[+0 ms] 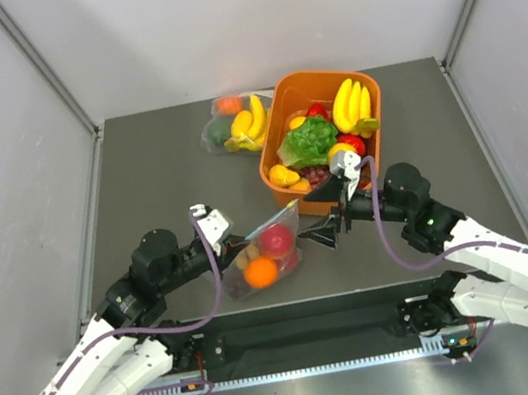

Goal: Open the zip-top bag and remove the fake food

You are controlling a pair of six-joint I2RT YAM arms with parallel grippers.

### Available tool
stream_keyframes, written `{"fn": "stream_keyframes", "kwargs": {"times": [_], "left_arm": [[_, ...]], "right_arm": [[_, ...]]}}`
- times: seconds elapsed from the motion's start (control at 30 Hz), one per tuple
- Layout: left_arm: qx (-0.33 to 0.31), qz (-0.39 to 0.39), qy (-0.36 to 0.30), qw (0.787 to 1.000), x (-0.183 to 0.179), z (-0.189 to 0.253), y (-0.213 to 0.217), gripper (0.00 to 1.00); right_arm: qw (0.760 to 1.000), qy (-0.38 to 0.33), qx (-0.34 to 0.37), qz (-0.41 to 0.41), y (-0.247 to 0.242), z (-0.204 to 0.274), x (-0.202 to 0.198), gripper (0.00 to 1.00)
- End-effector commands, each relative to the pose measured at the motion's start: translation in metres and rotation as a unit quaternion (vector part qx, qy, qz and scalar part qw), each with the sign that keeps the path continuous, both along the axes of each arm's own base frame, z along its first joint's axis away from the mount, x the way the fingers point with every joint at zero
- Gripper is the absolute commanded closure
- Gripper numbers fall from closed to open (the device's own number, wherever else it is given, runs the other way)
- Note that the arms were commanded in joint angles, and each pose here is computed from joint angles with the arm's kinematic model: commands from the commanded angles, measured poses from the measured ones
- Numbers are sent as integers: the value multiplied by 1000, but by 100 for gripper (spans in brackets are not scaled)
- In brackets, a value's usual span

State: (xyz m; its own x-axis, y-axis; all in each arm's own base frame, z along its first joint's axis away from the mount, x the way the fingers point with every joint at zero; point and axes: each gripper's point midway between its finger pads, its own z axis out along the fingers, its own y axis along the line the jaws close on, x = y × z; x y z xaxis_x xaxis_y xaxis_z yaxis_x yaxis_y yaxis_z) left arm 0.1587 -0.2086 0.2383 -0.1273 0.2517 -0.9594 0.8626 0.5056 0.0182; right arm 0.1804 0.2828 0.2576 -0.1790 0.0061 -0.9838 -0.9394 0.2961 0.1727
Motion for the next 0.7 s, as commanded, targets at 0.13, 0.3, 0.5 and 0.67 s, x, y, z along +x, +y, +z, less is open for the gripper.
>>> {"fn": "stream_keyframes", "kwargs": {"times": [0.13,0.3,0.5,0.67], "left_arm": [[-61,-36,-39,997,-10,36,-9,100],[-64,-51,-37,996,-15,37,-12,100],[-73,-60,-40,995,-19,41,-12,100],[-73,-65,-36,995,-20,39,-14,100]], "right_arm": [[997,-46,63,7,-6,15,11,4],[997,-43,66,17,-3,5,15,4],[995,-27,71,68,6,1,10,11],[989,5,102,108,14,-8,2,42]]}}
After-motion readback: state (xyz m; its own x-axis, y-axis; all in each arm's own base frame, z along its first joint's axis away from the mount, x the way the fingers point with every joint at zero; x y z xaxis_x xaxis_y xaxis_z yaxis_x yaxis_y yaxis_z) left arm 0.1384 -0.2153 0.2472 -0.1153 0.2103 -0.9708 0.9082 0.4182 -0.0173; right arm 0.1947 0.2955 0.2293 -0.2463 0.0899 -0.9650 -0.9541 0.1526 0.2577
